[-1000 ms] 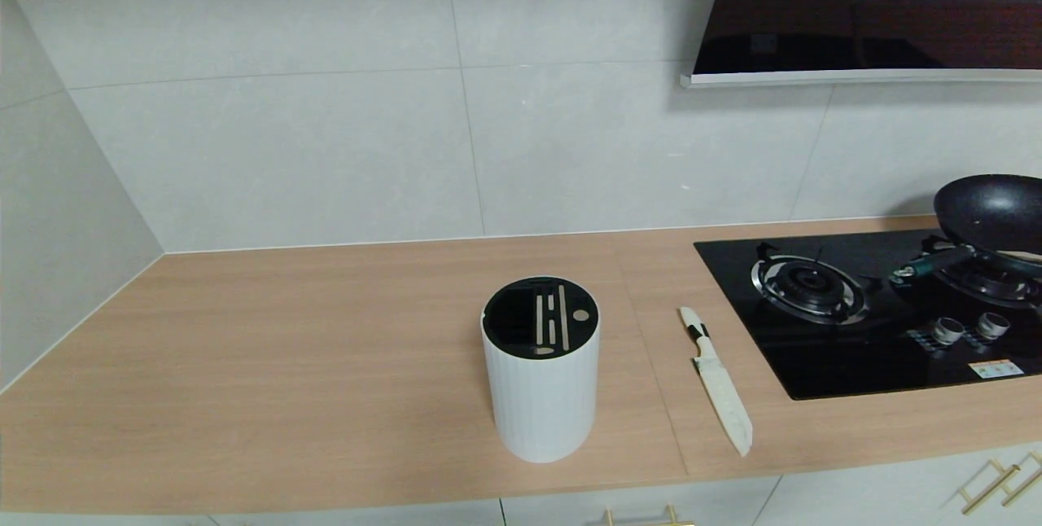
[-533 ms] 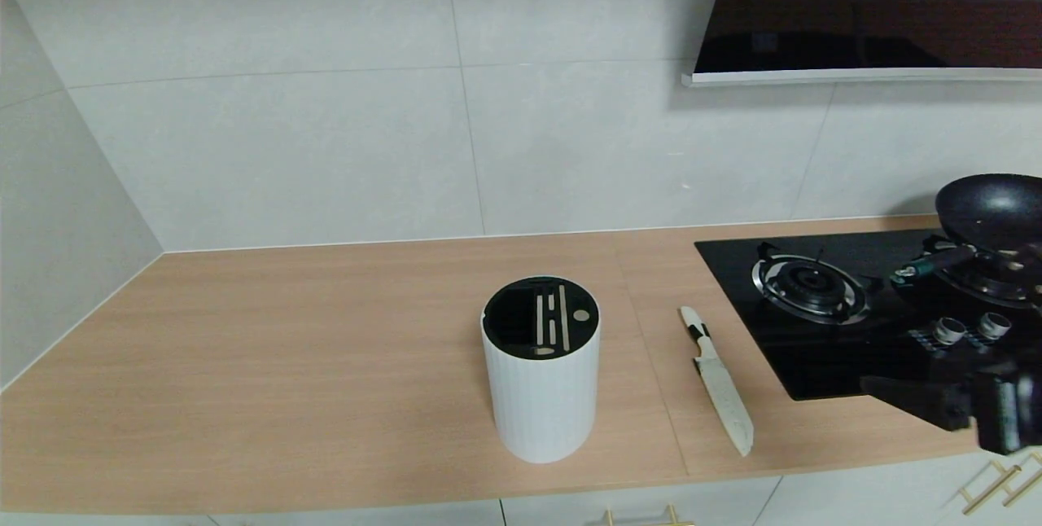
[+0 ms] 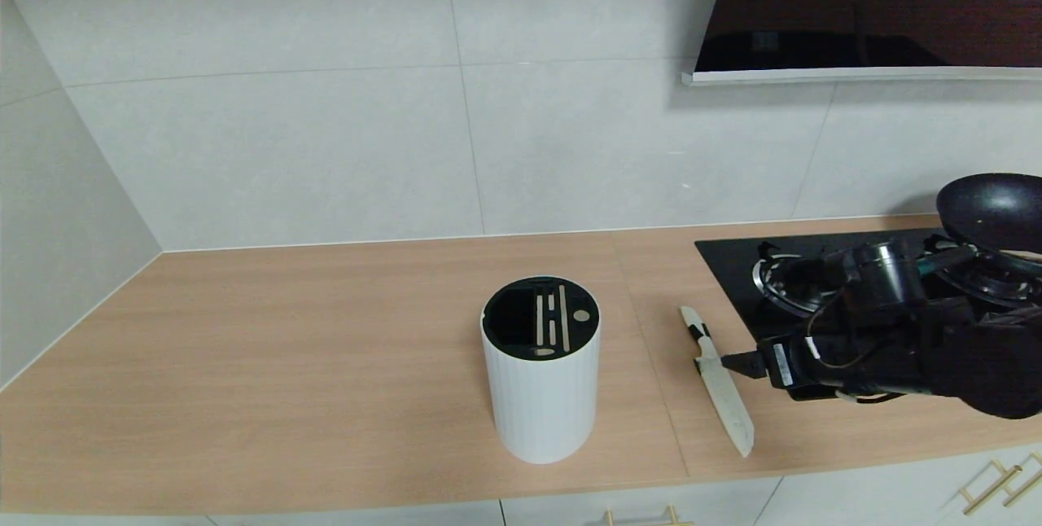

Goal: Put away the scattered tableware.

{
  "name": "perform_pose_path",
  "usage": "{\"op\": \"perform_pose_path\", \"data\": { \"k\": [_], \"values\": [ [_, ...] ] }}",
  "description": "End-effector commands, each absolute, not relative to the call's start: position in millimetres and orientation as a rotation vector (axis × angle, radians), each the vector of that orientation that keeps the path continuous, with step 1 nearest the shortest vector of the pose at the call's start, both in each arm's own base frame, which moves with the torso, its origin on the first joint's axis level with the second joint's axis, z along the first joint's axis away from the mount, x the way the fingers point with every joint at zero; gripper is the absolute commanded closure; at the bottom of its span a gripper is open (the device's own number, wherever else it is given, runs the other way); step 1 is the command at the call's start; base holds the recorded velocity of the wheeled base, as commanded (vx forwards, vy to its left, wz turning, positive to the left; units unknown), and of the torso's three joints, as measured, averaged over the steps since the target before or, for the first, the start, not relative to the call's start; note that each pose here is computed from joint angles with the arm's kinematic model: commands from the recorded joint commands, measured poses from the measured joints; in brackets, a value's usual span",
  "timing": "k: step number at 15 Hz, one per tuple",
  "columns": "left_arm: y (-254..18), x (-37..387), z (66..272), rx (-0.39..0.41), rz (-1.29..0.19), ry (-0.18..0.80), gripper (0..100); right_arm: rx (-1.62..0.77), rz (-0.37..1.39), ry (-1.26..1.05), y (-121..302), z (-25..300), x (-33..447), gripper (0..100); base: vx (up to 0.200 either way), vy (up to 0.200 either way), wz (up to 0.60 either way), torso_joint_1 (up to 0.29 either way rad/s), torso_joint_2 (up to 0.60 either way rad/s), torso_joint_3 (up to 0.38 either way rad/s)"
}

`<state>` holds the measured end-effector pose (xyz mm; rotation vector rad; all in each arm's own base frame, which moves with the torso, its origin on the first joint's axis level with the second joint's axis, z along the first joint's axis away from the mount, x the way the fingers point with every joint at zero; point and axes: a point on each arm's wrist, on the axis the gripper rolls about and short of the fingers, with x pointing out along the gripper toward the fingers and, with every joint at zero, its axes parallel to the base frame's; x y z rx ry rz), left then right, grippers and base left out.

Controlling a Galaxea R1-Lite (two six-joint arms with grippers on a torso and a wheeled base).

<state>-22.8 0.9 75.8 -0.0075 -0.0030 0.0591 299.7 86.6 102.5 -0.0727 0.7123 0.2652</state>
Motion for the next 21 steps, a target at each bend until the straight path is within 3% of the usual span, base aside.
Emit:
{"op": "perform_pose_path", "data": {
  "k": [1, 7, 21],
  "values": [
    [1, -23, 76, -0.008, 0.060, -0.003, 0, -0.103, 0.236, 0.814, 96, 40, 325, 0, 0.000, 0.000, 0.00, 0.000, 0.00, 0.000],
    [1, -23, 76, -0.008, 0.060, -0.003, 0, -0.111, 0.199, 0.797, 103, 6, 347, 0, 0.000, 0.000, 0.00, 0.000, 0.00, 0.000],
    [1, -23, 76, -0.008, 0.058, -0.003, 0, -0.082, 0.114, 0.709, 114, -11, 378, 0, 0.000, 0.000, 0.00, 0.000, 0.00, 0.000]
  ]
}}
